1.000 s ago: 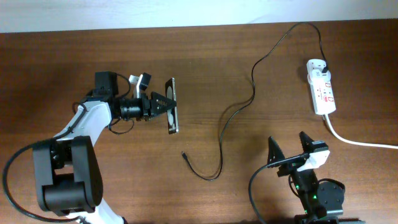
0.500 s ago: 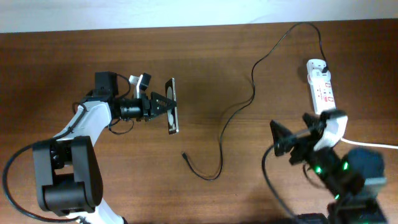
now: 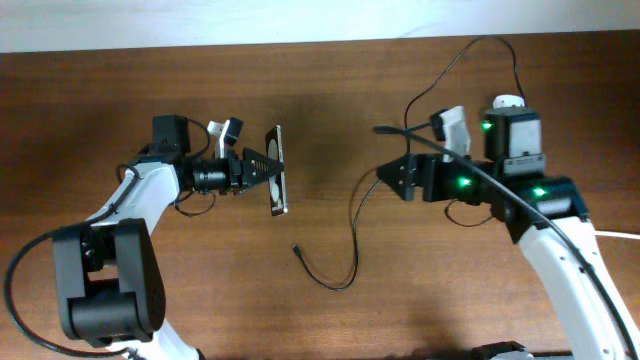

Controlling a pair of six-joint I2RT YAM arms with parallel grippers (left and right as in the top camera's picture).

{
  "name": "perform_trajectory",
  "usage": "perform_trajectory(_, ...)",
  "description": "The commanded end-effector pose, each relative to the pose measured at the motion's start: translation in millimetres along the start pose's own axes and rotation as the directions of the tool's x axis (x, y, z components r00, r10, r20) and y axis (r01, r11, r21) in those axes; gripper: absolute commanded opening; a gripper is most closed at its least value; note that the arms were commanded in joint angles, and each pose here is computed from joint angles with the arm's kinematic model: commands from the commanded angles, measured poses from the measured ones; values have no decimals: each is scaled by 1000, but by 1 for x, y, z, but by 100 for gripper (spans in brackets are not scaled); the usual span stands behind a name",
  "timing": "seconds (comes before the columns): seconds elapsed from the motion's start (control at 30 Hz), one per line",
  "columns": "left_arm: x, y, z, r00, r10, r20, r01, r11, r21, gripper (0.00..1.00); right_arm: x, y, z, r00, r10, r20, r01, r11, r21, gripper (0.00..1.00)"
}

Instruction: Plug charger to phone and switch on socket

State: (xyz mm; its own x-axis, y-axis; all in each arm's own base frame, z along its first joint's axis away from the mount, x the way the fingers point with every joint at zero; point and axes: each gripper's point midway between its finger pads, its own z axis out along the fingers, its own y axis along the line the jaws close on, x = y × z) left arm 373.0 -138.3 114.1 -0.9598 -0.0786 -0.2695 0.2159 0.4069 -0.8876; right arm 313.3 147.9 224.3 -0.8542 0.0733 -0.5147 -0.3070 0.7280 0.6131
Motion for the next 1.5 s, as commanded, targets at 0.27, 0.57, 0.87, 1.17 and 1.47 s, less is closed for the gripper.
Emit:
perform_trajectory(0.27,-7,-19,-6,998,61,18,-62,997,45,74,24,-23,72,994,-11,-107,41,959,281,99)
perform_trajectory(0.57,-7,-19,-6,998,61,18,-62,997,45,74,31,-17,86,988,8,-152,25,977,210,99)
perform_trajectory(0.87,-7,-19,-6,998,61,18,-62,997,45,74,31,-17,86,988,8,-152,24,977,210,99)
perform_trajectory(1.17,-7,-19,-6,998,61,18,-62,997,45,74,32,-15,87,988,17,-156,14,980,198,98)
perform_trajectory(1.47,-7,-19,-6,998,61,18,-62,997,45,74,32,-12,87,987,49,-152,-20,983,185,98)
